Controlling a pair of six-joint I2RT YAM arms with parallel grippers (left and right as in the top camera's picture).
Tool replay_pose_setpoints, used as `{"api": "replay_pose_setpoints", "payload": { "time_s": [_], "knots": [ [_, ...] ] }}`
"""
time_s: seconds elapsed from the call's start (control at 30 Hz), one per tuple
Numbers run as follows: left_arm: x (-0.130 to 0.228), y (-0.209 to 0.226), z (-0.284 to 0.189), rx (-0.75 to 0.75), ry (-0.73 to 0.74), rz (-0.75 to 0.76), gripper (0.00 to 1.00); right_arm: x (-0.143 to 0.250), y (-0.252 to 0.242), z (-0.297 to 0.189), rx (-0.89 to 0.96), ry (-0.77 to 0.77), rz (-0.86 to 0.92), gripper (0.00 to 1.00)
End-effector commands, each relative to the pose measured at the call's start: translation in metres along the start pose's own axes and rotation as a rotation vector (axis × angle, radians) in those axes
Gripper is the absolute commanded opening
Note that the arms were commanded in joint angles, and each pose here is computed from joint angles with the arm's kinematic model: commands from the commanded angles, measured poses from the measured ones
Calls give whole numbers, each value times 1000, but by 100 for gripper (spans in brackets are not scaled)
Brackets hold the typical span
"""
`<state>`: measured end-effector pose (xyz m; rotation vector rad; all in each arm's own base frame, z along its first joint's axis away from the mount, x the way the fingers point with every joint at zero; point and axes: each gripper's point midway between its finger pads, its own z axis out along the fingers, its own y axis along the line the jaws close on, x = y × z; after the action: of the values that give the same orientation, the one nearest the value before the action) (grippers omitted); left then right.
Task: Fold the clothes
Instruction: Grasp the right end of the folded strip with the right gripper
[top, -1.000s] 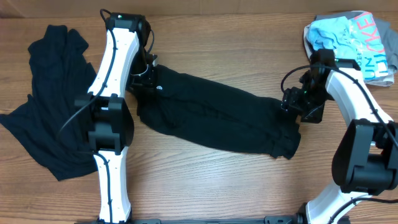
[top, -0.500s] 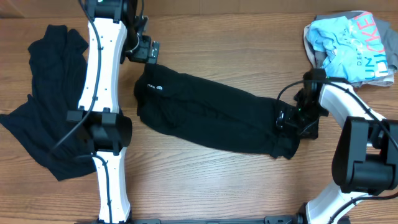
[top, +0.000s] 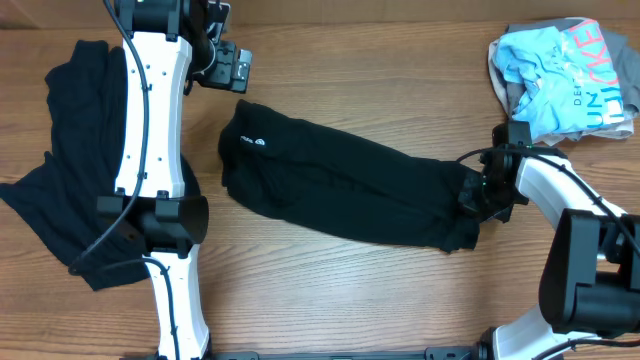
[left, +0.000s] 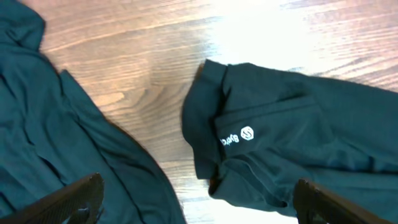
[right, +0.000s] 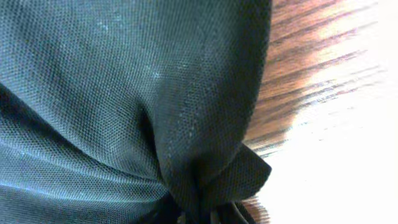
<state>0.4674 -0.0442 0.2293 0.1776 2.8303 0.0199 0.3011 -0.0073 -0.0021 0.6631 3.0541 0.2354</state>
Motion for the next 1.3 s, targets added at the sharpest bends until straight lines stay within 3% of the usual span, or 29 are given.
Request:
{"api": "replay_pose_setpoints", "payload": {
  "time_s": [0.0,0.2,0.47,0.8,1.13,1.2,1.27],
  "knots": [
    [-6,10,-15,-37,-54,-32,99,8,-15,26,23,65,89,4],
    [-8,27,-15,-46,-66,-102,99,-17,-56,-9,12,67,235,4],
    [-8,37,-15,-51,-69,-120,99,-40,-37,-60,-131,71,131,4],
    [-12,37,-15,-51,-86,-120,100,-8,49,-57,-127,148,-67,4],
    [-20,31,-16,-17,-115,-118,100,15,154,-41,-172,47,-269,4],
    [-21,31,-16,-17,-119,-118,100,18,163,-40,-181,38,-297,8],
    [-21,30,-16,-12,-119,-118,100,19,166,-40,-183,34,-307,33]
  ]
}}
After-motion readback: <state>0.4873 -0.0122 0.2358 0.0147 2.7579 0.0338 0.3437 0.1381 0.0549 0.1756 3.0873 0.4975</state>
